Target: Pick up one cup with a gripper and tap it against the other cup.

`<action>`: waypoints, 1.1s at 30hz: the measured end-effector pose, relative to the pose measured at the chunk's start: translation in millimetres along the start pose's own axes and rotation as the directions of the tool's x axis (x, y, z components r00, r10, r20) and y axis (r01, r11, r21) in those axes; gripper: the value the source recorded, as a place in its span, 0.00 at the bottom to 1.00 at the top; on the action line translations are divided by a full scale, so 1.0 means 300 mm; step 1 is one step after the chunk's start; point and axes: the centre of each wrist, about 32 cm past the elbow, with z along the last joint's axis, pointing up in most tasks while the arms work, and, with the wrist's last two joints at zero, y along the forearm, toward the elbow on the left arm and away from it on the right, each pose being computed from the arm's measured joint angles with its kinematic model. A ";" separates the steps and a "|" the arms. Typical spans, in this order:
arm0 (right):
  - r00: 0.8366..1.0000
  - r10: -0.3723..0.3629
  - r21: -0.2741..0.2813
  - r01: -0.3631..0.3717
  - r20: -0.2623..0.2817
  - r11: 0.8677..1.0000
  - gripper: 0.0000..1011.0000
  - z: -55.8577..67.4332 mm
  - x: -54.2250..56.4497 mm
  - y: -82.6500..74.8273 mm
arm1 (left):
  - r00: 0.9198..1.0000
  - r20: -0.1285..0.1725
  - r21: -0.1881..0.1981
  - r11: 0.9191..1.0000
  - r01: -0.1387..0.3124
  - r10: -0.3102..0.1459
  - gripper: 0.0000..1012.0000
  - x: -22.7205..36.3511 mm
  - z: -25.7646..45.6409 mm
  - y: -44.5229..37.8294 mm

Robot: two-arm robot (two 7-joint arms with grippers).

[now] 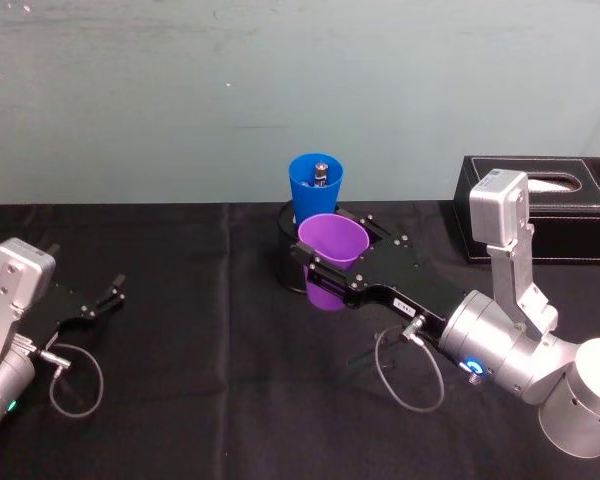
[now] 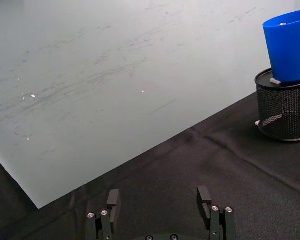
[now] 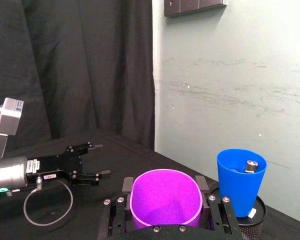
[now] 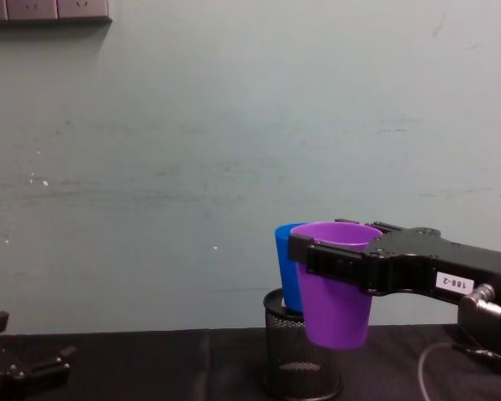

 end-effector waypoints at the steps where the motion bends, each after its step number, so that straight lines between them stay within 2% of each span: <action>1: 1.000 0.000 0.000 0.000 0.000 1.000 0.74 0.000 0.000 0.000 | 1.000 0.000 0.000 1.000 0.000 0.000 0.99 0.000 0.000 0.000; 33: 1.000 -0.003 -0.002 0.003 0.002 1.000 0.74 -0.001 0.001 -0.001 | 1.000 0.000 0.000 1.000 0.000 0.000 0.99 0.000 0.000 0.000</action>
